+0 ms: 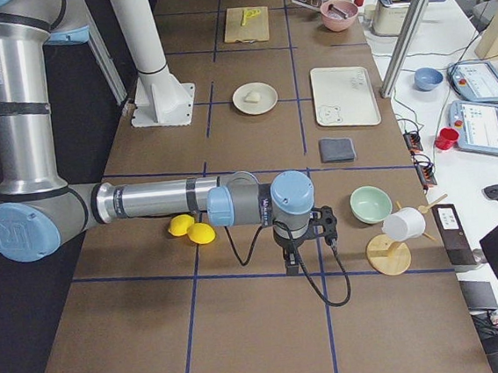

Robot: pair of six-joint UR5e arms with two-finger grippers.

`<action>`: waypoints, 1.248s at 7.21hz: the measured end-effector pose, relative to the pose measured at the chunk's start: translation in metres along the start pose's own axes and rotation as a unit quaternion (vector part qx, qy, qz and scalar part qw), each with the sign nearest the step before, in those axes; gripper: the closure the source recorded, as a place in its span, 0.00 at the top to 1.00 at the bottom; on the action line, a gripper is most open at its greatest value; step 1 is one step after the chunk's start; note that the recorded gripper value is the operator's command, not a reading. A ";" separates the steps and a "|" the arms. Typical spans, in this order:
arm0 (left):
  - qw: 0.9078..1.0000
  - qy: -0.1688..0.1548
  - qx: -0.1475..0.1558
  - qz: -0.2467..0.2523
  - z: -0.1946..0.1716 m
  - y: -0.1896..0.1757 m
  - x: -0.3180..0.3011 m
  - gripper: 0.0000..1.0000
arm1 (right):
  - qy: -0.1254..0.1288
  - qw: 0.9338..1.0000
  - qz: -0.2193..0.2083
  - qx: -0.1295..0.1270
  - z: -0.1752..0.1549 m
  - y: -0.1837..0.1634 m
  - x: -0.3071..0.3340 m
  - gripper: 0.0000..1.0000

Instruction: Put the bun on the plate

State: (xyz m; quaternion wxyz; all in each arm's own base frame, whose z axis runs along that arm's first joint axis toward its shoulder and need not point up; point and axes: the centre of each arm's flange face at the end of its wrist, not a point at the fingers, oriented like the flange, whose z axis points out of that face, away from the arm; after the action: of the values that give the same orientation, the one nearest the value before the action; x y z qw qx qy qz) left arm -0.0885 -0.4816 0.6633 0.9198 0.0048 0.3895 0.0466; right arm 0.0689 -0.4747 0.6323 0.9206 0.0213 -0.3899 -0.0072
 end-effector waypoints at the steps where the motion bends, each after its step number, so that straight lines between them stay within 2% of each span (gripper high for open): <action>1: 1.000 0.000 0.009 -0.004 0.000 0.010 -0.007 1.00 | 0.000 1.000 -0.001 0.001 -0.001 -0.001 -0.001 1.00; 9: 1.000 0.001 0.017 -0.016 -0.001 0.016 -0.011 1.00 | 0.005 1.000 -0.006 0.005 -0.004 -0.006 -0.003 1.00</action>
State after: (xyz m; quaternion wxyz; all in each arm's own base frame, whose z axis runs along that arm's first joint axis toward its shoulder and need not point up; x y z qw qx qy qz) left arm -0.0981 -0.4672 0.6713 0.9197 0.0143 0.3915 0.0254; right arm 0.0696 -0.4802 0.6265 0.9223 0.0281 -0.3854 -0.0103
